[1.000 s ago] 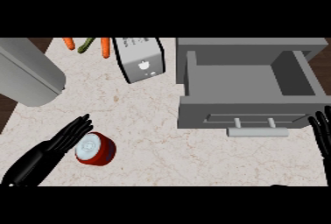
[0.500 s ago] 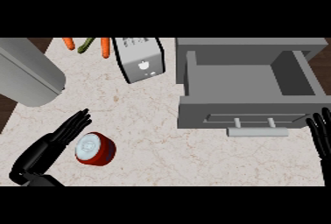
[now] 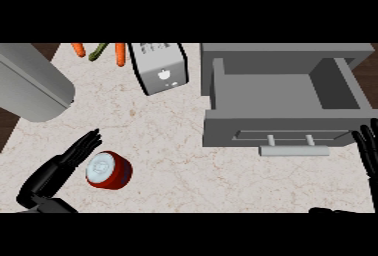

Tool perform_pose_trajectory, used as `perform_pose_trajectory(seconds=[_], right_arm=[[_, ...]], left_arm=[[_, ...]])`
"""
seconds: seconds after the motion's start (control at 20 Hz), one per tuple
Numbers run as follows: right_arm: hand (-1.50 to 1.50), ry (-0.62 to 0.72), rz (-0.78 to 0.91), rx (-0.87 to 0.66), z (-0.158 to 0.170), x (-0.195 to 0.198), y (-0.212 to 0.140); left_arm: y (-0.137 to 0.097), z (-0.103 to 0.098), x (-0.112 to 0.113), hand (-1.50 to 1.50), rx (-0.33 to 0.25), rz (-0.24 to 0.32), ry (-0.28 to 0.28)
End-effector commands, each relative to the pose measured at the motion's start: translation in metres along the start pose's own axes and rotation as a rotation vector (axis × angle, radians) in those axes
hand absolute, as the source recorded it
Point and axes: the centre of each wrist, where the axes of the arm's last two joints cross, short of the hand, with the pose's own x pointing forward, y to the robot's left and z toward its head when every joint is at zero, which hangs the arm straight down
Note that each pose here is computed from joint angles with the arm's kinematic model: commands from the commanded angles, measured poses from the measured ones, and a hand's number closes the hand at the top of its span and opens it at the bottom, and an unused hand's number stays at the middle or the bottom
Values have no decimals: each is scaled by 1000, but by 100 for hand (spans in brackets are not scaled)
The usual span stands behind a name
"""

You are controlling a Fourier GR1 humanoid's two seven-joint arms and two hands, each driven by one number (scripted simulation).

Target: Pick up the can, place it into the drawer and close the drawer

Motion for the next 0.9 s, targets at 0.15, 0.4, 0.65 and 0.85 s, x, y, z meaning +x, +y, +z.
perform_pose_trajectory(seconds=[0.15, 0.4, 0.65, 0.85], right_arm=[[-150, -13, -12, -8, 5, 7, 4], [-150, -11, 12, 7, 5, -1, -11], [-150, -10, -5, -7, 13, 16, 3], [-150, -31, -1, -27, 4, 7, 11]], left_arm=[[36, -8, -16, -150, 3, 7, 15], [15, -5, -36, -150, -7, 0, 22], [28, 11, -58, -150, 17, 20, 50], [12, -14, -58, -150, 14, 34, 70]])
